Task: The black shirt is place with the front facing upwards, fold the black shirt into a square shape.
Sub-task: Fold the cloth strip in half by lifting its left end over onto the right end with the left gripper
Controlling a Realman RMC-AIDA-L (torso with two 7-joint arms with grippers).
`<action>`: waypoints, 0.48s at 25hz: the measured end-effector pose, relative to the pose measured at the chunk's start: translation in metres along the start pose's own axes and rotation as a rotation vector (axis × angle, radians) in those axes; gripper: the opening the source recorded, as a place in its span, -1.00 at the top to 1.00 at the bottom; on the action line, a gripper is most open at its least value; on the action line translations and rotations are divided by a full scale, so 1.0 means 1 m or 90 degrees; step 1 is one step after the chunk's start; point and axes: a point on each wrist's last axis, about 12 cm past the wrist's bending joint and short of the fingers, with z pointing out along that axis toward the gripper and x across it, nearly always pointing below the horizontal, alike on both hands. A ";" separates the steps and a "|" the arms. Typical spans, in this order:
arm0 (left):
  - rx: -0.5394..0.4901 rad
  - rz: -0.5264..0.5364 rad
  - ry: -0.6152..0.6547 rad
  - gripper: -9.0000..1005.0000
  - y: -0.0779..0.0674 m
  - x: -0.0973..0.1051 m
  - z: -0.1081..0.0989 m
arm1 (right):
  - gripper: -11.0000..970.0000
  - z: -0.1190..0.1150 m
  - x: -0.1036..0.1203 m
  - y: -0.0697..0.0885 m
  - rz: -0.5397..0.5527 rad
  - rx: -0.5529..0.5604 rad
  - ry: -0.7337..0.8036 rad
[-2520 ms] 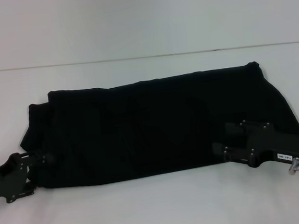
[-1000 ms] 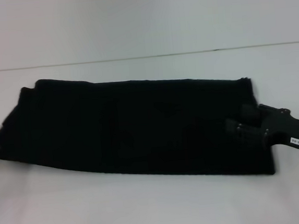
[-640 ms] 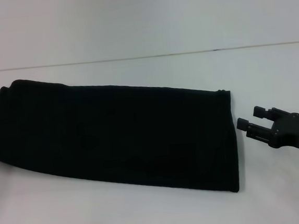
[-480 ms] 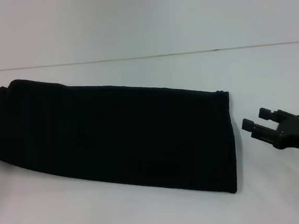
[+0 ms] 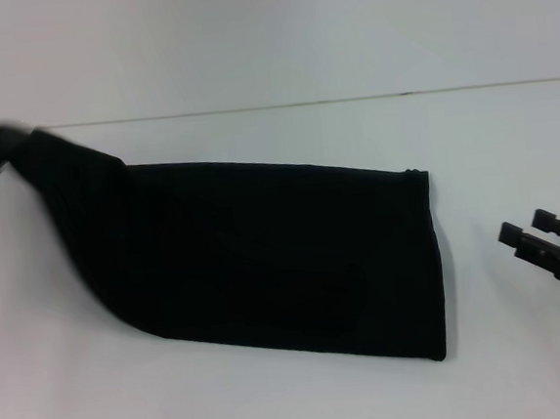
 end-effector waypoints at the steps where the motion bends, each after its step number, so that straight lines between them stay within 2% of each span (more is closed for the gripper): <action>1: 0.025 0.006 0.013 0.88 -0.008 0.001 0.010 | -0.52 -0.003 0.002 -0.001 0.004 0.004 -0.002; 3: 0.091 0.025 0.062 0.87 -0.032 0.009 0.042 | -0.52 -0.007 0.005 -0.001 0.012 0.012 -0.005; 4: 0.109 0.030 0.078 0.87 -0.040 0.012 0.052 | -0.52 -0.009 0.006 -0.002 0.015 0.014 -0.006; 8: 0.187 0.063 0.197 0.87 -0.080 0.047 0.110 | -0.53 -0.016 0.010 -0.002 0.026 0.020 -0.015; 12: 0.211 0.077 0.299 0.87 -0.097 0.092 0.149 | -0.53 -0.024 0.012 -0.004 0.034 0.030 -0.022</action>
